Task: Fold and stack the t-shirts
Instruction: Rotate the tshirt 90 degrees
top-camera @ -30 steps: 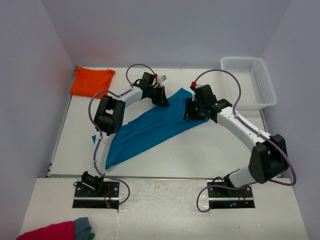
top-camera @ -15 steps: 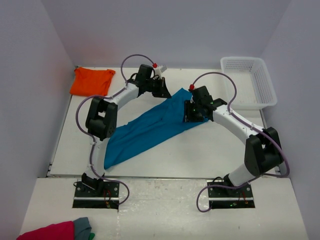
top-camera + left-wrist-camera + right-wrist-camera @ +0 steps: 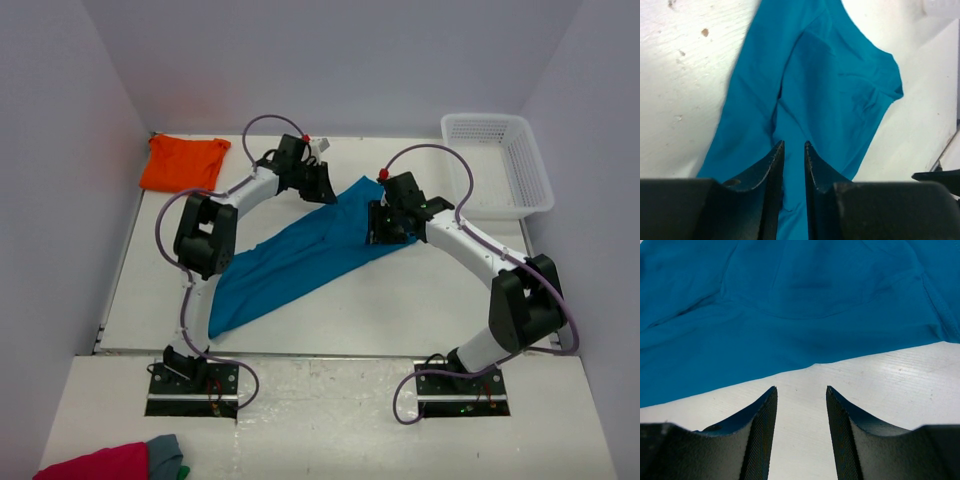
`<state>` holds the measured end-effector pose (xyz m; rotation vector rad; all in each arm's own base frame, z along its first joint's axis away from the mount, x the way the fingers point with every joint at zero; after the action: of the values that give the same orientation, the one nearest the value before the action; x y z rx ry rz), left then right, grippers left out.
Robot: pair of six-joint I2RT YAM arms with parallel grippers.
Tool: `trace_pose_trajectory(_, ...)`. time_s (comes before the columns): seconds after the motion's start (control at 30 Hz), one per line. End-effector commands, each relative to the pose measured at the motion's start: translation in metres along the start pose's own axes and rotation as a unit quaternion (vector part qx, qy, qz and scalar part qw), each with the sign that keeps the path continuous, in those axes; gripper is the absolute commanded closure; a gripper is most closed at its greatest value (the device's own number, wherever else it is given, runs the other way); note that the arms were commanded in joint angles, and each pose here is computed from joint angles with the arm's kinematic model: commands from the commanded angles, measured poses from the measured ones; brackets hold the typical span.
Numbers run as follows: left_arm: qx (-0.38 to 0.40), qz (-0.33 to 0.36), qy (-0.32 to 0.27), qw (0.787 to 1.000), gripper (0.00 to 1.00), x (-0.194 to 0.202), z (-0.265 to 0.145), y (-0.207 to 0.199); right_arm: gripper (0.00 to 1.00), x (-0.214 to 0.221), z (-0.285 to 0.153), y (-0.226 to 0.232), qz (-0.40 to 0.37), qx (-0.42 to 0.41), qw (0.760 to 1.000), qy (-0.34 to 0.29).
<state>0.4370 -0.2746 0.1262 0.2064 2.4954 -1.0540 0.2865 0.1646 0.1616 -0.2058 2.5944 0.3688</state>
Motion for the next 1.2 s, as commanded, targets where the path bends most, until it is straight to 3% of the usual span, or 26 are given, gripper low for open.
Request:
trace_pose_trajectory(0.0,-0.037,0.004,0.002,0.999,0.76,0.002,0.004,0.005,0.54,-0.009,-0.008,0.000,-0.004,0.002,1.000,-0.028)
trace_pose_trajectory(0.6,-0.051,0.004,0.034,0.998,0.73,0.017,0.035,0.011,0.54,-0.003,-0.010,-0.004,-0.001,0.002,0.999,-0.033)
trace_pose_trajectory(0.8,-0.048,0.004,0.034,0.998,0.84,0.017,0.040,0.013,0.54,0.000,-0.008,-0.004,-0.002,-0.003,1.000,-0.030)
trace_pose_trajectory(0.93,-0.042,0.009,0.027,0.999,1.00,0.012,0.040,0.010,0.54,0.002,-0.005,-0.005,-0.001,-0.001,1.000,-0.026)
trace_pose_trajectory(1.17,-0.024,0.030,0.001,0.999,1.00,0.002,0.024,-0.007,0.53,0.002,-0.003,-0.005,-0.001,-0.004,1.000,-0.026)
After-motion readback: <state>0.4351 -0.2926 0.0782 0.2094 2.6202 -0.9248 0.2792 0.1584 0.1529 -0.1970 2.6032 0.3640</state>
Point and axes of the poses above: each gripper's point midway between its finger pads, its own z axis out along the fingers, its own y axis along the line the jaws close on, x = y × z, the point moved 7 cm from there along -z, back along the fingers, and after that the axes turned 5 degrees about -z, right-handed, at the moved point
